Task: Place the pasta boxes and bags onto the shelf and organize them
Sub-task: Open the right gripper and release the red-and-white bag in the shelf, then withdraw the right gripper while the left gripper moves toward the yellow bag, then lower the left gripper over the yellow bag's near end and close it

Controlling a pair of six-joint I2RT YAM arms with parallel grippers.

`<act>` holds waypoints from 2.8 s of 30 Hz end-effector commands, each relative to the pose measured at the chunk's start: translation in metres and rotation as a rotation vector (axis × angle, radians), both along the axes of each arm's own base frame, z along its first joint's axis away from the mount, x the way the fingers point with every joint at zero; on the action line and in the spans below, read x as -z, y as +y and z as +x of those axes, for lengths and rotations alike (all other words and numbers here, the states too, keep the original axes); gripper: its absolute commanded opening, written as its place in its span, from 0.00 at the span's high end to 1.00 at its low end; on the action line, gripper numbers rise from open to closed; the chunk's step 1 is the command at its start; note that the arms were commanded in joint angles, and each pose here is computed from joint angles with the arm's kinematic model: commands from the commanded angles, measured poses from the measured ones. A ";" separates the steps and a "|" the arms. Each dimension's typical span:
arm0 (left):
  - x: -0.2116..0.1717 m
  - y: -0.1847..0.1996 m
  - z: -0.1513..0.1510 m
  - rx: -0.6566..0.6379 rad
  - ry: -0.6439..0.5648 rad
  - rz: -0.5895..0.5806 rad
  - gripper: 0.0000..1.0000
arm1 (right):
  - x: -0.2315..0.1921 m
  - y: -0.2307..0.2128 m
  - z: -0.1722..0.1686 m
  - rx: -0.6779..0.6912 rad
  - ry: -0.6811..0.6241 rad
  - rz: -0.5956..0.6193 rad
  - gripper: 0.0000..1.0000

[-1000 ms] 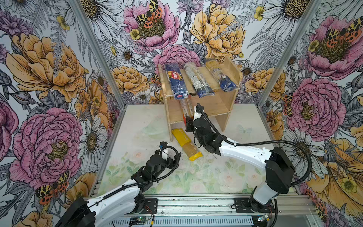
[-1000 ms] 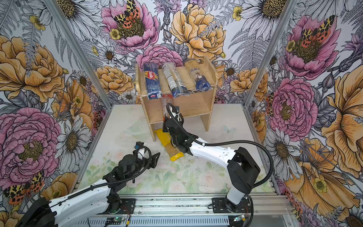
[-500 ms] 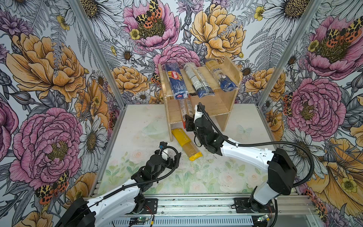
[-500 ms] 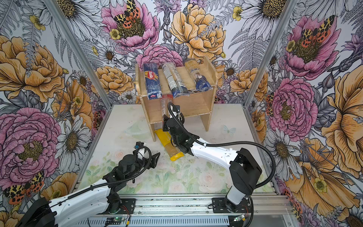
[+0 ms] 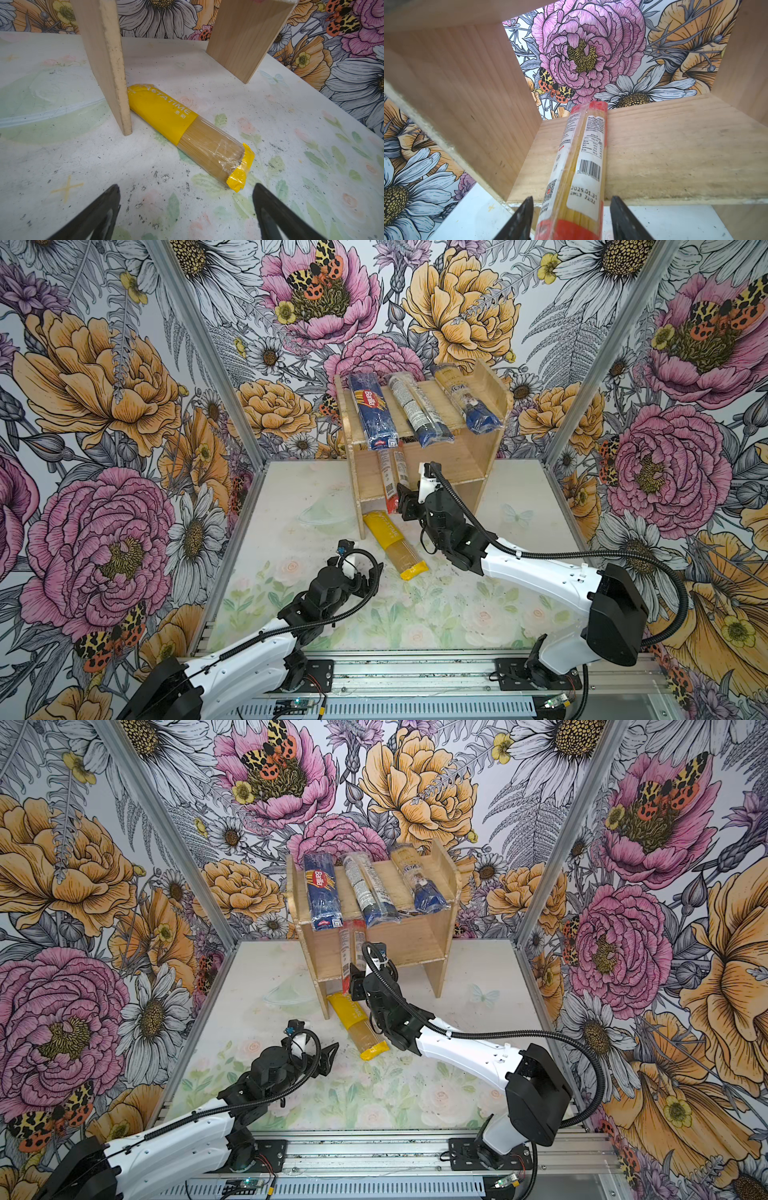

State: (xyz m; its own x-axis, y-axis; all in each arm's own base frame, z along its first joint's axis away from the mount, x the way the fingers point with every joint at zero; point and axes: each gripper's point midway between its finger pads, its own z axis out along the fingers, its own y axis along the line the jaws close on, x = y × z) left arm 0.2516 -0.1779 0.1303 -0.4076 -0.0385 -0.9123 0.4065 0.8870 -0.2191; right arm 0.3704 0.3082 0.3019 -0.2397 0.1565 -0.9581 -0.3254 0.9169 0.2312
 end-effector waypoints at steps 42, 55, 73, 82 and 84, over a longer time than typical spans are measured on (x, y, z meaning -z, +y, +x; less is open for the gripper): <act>0.033 -0.060 0.005 -0.207 0.174 -0.094 0.01 | 0.227 -0.085 -0.063 -0.123 0.422 -0.225 0.36; 0.052 -0.053 -0.001 -0.231 0.193 -0.059 0.01 | 0.260 -0.064 -0.066 -0.162 0.470 -0.290 0.36; 0.060 -0.014 -0.017 -0.270 0.190 -0.026 0.01 | 0.269 -0.002 -0.092 -0.369 0.477 -0.313 0.38; 0.057 -0.018 -0.016 -0.268 0.169 -0.005 0.01 | 0.238 -0.046 -0.091 -0.293 0.442 -0.225 0.35; 0.056 -0.027 -0.014 -0.259 0.162 0.019 0.01 | 0.228 -0.065 -0.087 -0.265 0.440 -0.186 0.34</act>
